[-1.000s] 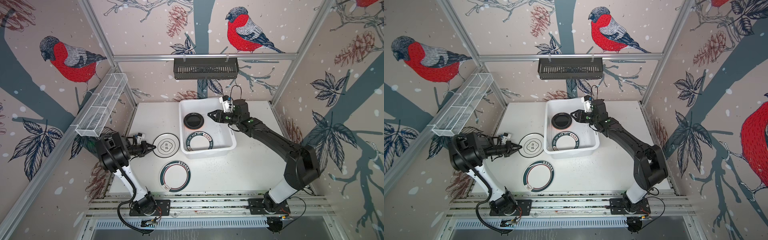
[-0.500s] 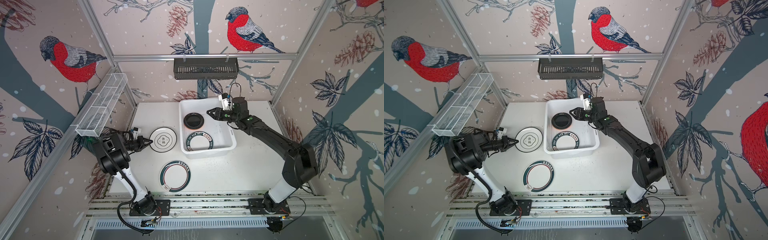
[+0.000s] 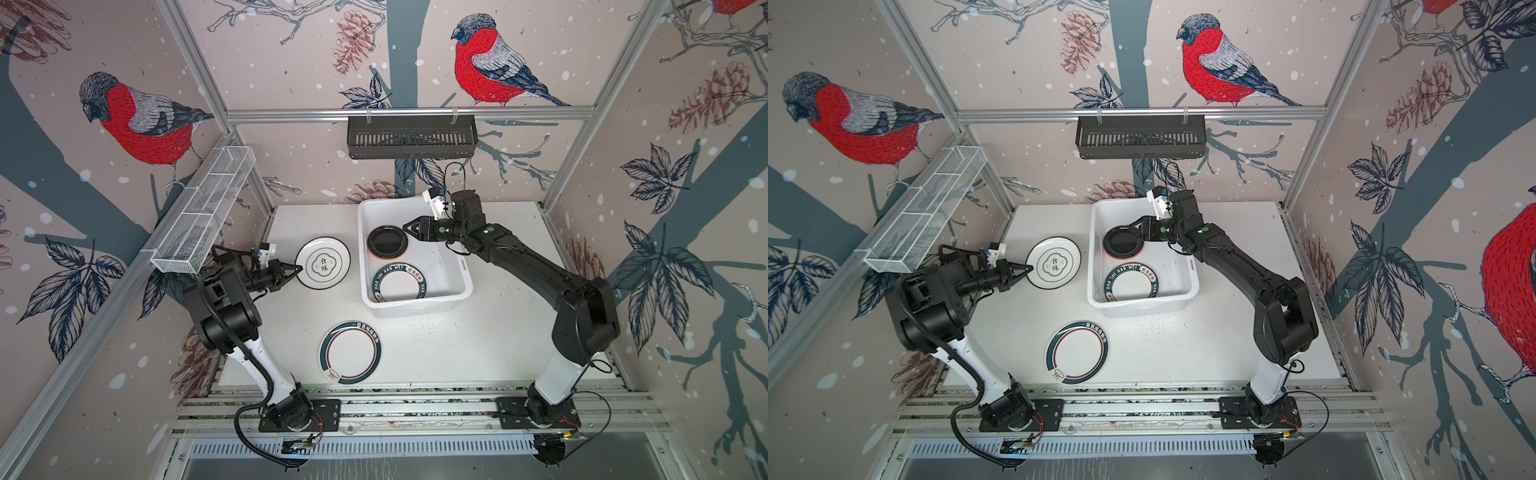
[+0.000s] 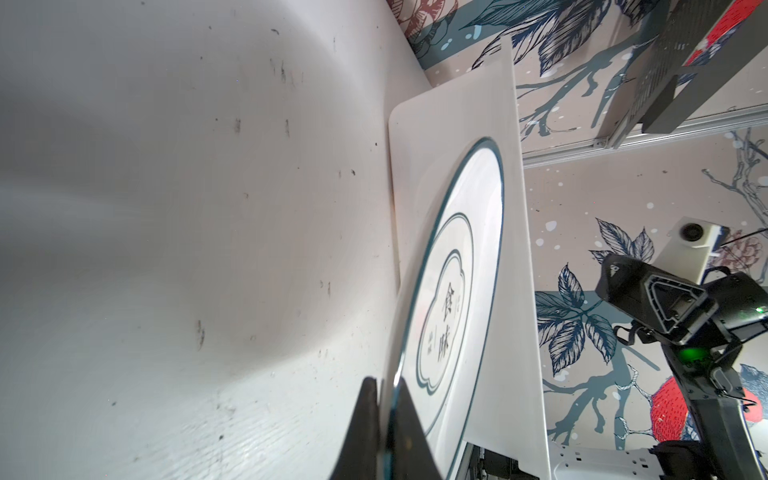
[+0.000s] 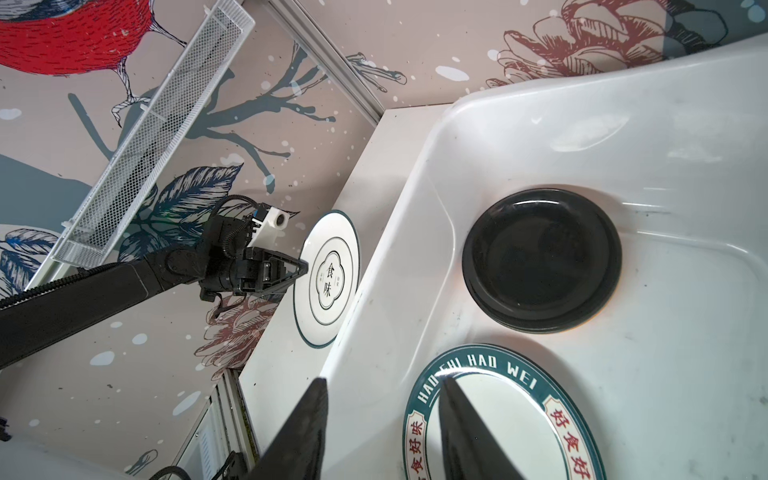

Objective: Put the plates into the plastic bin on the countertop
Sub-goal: 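Lift the white plate upright with the left gripper while the right gripper approaches it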

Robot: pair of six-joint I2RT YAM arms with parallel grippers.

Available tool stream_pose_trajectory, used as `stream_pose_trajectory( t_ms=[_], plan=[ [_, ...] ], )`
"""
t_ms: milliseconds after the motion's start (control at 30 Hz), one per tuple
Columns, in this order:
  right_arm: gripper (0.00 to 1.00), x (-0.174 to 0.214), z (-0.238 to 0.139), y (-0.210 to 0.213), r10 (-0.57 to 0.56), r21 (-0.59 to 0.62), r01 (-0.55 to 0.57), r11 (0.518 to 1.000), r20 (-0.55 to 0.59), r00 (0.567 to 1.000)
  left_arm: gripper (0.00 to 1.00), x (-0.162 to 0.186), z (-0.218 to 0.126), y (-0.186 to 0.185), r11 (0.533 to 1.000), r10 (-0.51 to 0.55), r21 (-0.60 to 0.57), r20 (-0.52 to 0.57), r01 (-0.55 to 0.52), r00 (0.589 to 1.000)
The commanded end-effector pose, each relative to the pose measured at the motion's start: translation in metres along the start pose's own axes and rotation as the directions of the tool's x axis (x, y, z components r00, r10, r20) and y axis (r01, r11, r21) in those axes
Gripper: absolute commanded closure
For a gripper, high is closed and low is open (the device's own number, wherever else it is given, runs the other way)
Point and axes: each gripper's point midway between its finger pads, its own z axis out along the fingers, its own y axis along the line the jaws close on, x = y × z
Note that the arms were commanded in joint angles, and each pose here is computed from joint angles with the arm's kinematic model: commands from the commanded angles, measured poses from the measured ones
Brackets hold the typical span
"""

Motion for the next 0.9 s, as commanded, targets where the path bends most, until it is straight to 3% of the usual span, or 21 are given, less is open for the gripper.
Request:
stream_pose_trajectory(
  t_ms=[0,633,867],
  plan=[
    [0.54,0.005,0.006,0.006,-0.019,-0.018,0.018,1.000,-0.026,0.999,1.00,-0.002,-0.001,-0.017,0.994,-0.030,0.108,0.009,0.029,1.000],
    [0.55,0.026,0.063,0.036,-0.076,-0.020,0.074,0.997,-0.123,0.989,1.00,0.006,0.015,-0.068,0.959,0.037,0.284,-0.065,-0.017,0.997],
    [0.55,0.029,0.082,0.053,-0.100,-0.043,0.095,0.995,-0.132,0.986,1.00,0.006,0.012,-0.082,0.943,0.091,0.324,-0.033,-0.076,0.995]
  ],
)
